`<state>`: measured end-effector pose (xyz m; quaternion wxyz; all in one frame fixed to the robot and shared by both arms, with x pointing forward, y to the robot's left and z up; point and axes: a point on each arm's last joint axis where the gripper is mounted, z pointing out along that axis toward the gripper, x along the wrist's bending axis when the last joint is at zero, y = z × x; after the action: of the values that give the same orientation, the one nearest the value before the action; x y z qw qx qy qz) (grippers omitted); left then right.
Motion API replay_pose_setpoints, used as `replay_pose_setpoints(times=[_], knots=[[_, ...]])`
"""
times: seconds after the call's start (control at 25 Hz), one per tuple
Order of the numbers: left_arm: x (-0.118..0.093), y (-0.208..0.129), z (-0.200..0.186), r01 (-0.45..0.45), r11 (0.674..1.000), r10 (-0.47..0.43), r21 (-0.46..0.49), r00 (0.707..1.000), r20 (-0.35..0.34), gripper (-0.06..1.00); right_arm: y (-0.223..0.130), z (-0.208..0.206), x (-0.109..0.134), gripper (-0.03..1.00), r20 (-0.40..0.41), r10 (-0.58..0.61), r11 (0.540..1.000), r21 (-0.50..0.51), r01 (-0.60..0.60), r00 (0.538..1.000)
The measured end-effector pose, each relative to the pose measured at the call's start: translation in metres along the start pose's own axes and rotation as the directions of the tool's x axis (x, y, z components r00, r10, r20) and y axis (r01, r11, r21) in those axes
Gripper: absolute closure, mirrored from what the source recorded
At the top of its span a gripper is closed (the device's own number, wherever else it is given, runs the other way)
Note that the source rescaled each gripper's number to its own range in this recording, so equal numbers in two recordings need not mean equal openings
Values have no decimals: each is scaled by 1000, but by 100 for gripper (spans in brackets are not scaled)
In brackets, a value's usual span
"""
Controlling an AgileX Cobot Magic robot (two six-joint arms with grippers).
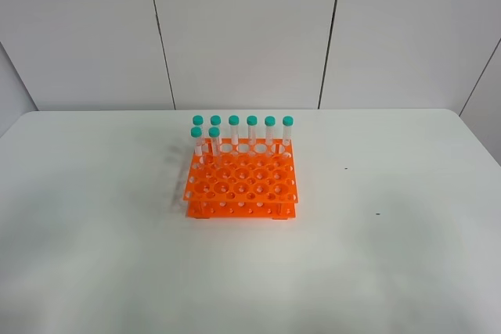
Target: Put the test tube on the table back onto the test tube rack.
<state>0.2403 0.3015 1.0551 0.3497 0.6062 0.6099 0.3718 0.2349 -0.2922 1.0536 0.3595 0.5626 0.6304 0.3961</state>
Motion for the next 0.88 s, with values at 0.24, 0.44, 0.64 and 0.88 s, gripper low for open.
replay_pose_setpoints(times=[0.24, 0.44, 0.64, 0.88], knots=[[0, -4, -6, -3, 999, 3, -45, 1000, 4, 1, 0, 0, 0, -3, 0, 0, 1000, 0, 0, 1000], [0, -5, -6, -5, 999, 5, -43, 1000, 9, 1, 0, 0, 0, -3, 0, 0, 1000, 0, 0, 1000], [0, -5, -6, -5, 999, 5, -43, 1000, 9, 1, 0, 0, 0, -3, 0, 0, 1000, 0, 0, 1000], [0, -5, -6, -5, 999, 5, -43, 1000, 9, 1, 0, 0, 0, -3, 0, 0, 1000, 0, 0, 1000]])
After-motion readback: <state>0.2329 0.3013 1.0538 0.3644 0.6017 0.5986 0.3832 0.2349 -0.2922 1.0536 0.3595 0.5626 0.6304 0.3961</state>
